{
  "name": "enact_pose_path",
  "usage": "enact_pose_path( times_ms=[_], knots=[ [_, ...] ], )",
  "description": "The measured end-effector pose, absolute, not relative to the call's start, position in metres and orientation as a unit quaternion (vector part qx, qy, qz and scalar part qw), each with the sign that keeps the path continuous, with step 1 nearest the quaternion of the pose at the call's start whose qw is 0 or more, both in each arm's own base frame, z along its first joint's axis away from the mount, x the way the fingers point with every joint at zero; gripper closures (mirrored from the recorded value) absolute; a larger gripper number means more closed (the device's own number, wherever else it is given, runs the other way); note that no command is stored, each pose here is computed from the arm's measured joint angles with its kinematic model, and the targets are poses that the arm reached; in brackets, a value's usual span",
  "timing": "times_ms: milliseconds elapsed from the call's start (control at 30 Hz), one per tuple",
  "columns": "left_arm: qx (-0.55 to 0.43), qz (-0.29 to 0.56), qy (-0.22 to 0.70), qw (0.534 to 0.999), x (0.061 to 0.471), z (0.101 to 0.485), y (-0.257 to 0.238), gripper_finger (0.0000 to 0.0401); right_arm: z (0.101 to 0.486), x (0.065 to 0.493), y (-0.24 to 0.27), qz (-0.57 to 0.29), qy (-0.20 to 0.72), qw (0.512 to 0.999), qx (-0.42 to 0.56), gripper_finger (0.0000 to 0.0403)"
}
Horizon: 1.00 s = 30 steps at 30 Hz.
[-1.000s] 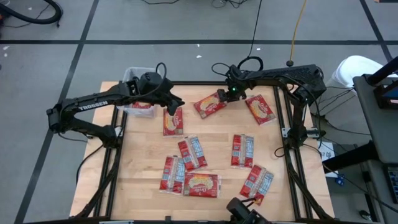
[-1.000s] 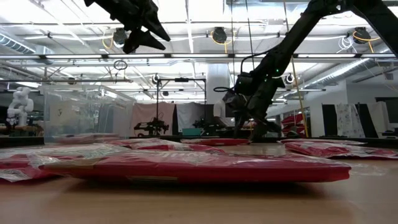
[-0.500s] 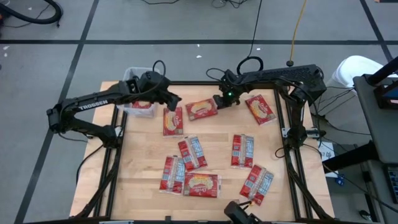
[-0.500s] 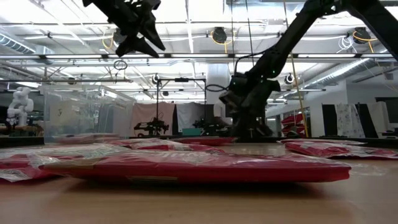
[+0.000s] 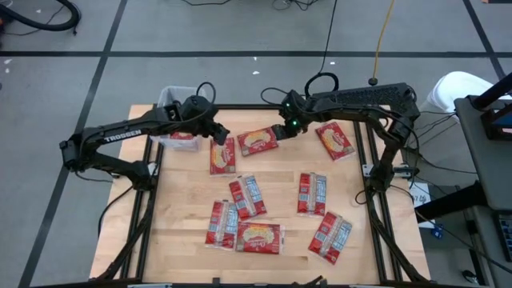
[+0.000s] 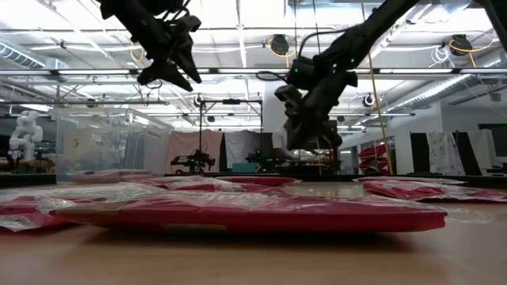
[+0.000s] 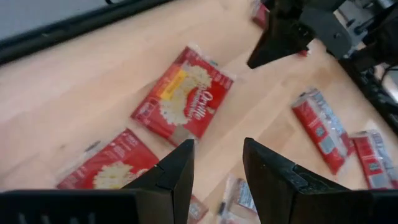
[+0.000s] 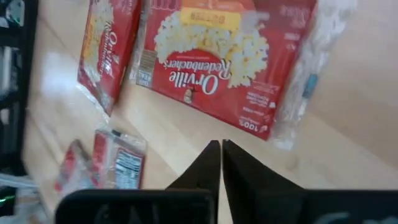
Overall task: Sort popcorn bags into baskets
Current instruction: Put the red popcorn bag into the transparent container
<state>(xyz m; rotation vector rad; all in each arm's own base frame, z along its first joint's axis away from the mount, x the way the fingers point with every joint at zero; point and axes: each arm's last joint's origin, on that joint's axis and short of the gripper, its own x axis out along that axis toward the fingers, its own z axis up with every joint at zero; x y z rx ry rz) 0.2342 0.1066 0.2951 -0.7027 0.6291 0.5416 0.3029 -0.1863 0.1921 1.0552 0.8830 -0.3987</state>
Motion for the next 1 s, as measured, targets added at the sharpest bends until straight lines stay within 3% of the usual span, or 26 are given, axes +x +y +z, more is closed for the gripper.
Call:
enact_pose_path(
  times_ms=[167, 367, 467, 633, 833, 1000],
  knots=[
    [-0.324, 0.227, 0.276, 0.876, 0.246, 0.284, 0.102, 0.0261, 0.201, 0.309, -0.182, -0.189, 0.387, 0.793, 0.431, 0.0325],
    [-0.281, 0.205, 0.298, 0.889, 0.277, 0.264, 0.108, 0.0261, 0.193, 0.306, -0.179, -0.182, 0.404, 0.796, 0.412, 0.0236],
    [-0.285, 0.208, 0.346, 0.869, 0.288, 0.236, 0.114, 0.0261, 0.181, 0.301, -0.169, -0.173, 0.430, 0.782, 0.417, 0.0208],
    [-0.269, 0.208, 0.360, 0.869, 0.310, 0.201, 0.126, 0.0261, 0.164, 0.300, -0.147, -0.133, 0.446, 0.752, 0.467, 0.0193],
    [-0.213, 0.201, 0.361, 0.885, 0.330, 0.164, 0.137, 0.0261, 0.156, 0.304, -0.125, -0.147, 0.460, 0.721, 0.498, 0.0193],
    [-0.181, 0.186, 0.393, 0.882, 0.334, 0.144, 0.138, 0.0261, 0.157, 0.310, -0.111, -0.137, 0.470, 0.746, 0.450, 0.0193]
  ],
)
